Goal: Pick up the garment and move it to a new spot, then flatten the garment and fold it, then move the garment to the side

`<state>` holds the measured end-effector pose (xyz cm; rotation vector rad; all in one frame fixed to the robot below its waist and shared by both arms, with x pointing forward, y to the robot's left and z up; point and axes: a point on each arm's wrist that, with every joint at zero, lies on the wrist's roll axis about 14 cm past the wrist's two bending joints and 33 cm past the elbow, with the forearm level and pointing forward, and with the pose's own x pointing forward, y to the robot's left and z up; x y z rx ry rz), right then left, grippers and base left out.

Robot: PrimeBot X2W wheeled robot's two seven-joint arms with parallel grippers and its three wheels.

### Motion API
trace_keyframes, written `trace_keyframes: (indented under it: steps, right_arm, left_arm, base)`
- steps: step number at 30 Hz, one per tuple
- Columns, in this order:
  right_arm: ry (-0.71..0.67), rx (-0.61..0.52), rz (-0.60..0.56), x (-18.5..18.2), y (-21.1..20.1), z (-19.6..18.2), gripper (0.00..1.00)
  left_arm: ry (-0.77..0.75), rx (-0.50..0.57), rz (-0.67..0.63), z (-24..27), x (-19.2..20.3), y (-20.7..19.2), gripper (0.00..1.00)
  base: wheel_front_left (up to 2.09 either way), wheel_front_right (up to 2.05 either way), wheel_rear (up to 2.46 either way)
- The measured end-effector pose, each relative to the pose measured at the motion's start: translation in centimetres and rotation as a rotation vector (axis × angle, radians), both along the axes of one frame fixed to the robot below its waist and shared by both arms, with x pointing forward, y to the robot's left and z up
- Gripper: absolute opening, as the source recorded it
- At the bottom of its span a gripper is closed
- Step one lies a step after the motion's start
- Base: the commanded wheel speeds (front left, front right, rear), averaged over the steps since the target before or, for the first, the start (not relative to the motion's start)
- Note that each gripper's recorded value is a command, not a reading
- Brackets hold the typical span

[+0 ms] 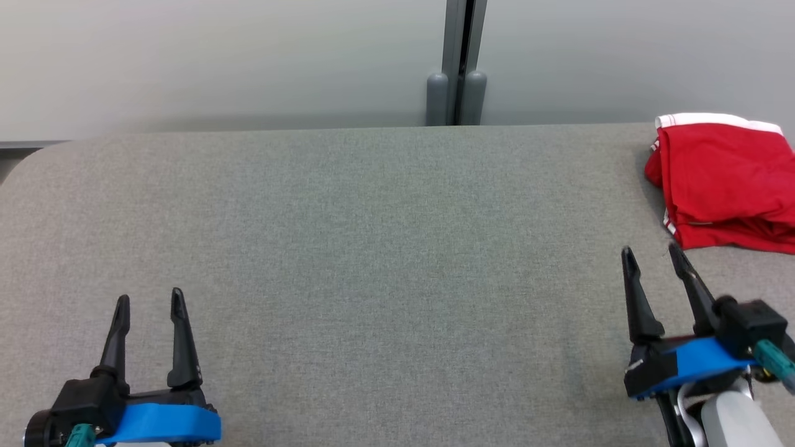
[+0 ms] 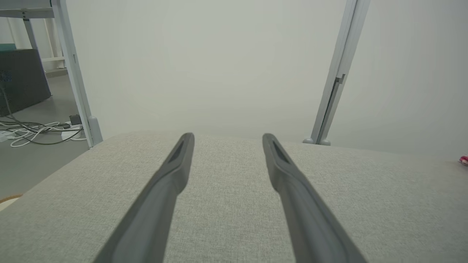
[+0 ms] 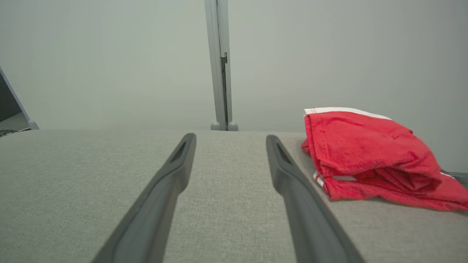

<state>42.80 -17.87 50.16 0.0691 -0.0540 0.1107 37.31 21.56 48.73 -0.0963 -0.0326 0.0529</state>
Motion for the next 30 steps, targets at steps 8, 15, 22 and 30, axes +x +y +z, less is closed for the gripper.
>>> trace_keyframes:
  steps: [8, 15, 22, 30]
  right_arm:
    - [0.022, 0.014, -0.074, -3.3, -1.5, -1.0, 1.0]
    - [0.014, 0.018, -0.074, -3.7, -1.3, -0.7, 1.0]
    - [0.02, 0.017, -0.067, -3.9, -0.9, -1.0, 1.0]
    - [0.03, 0.021, -0.063, -3.9, -0.6, -1.3, 0.0]
  left_arm:
    - [-0.003, 0.012, -0.025, 0.2, -0.3, -0.8, 1.0]
    - [0.015, 0.009, -0.031, -0.4, -0.4, -1.0, 1.0]
    - [0.021, 0.005, -0.026, -0.6, -0.5, -0.8, 1.0]
    - [0.033, 0.006, -0.024, -1.0, -0.6, -0.8, 0.0]
  base:
    - [0.0, 0.0, 0.0]
    - [0.0, 0.0, 0.0]
    - [0.0, 0.0, 0.0]
    - [0.0, 0.0, 0.0]
